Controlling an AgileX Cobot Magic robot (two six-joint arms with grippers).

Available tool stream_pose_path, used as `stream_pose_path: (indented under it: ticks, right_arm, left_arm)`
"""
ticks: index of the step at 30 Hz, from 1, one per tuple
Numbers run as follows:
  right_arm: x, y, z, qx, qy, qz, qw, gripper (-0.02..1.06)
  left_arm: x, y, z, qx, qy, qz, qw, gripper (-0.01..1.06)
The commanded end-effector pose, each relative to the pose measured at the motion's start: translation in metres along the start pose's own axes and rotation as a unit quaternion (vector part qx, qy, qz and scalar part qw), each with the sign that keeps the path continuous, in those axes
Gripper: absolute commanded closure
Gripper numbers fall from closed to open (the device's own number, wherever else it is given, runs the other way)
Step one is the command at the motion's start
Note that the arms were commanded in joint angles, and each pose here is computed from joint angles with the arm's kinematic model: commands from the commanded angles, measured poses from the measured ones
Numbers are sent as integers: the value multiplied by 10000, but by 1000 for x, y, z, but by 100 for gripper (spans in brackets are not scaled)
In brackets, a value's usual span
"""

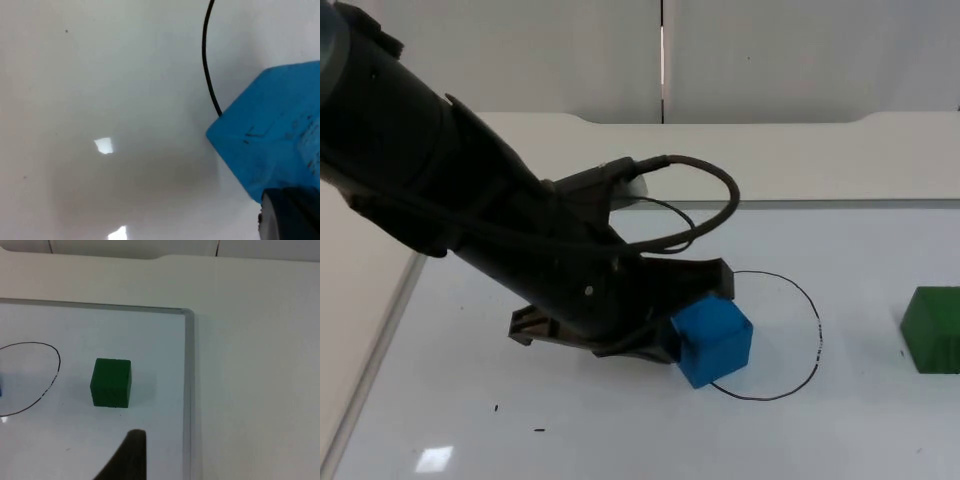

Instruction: Push the two cubes into the marked area.

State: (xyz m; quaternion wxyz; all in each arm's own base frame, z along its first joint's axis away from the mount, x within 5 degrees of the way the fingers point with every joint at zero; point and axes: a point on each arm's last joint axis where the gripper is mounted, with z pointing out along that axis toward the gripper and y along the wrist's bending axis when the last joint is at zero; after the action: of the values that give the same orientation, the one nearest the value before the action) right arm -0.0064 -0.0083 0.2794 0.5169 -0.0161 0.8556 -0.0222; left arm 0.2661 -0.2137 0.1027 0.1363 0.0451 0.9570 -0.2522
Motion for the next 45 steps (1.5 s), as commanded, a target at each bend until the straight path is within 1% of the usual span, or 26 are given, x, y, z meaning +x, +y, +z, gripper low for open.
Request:
stream_pose_path:
  ticks: [1, 9, 10, 12, 20, 29, 32, 39, 45]
  right_arm:
    - [0, 0, -1, 50, -45, 24, 10000, -1]
    - [0, 0, -1, 50, -45, 24, 10000, -1]
    - [0, 0, -1, 50, -45, 24, 10000, -1]
    - [0, 0, -1, 50, -45, 24, 10000, -1]
    - [0, 0, -1, 50, -45, 24, 10000, -1]
    - [0, 0, -1, 50, -45, 24, 10000, -1]
    - [0, 0, -1, 50, -45, 24, 10000, -1]
    - [0, 0, -1, 50, -45, 24, 10000, -1]
    - [0, 0, -1, 50, -45, 24, 10000, -1]
  left_arm:
    - [-1, -2, 0, -6, -81, -79, 9999, 105]
    - [-2, 0, 3, -67, -119, -145, 9998, 105]
    - [0, 1, 8, -32, 7, -147, 9999, 105]
    - [-2, -1, 12, 61, 99, -112, 9999, 105]
    - [-9, -7, 12, 145, 16, -54, 9999, 105]
    - [-9, -7, 12, 149, 20, -62, 9999, 105]
    - [-5, -12, 13, 166, 52, 3, 9998, 105]
    - [-6, -11, 13, 106, -18, 22, 9999, 105]
    - [-7, -9, 13, 18, -38, 214, 9998, 105]
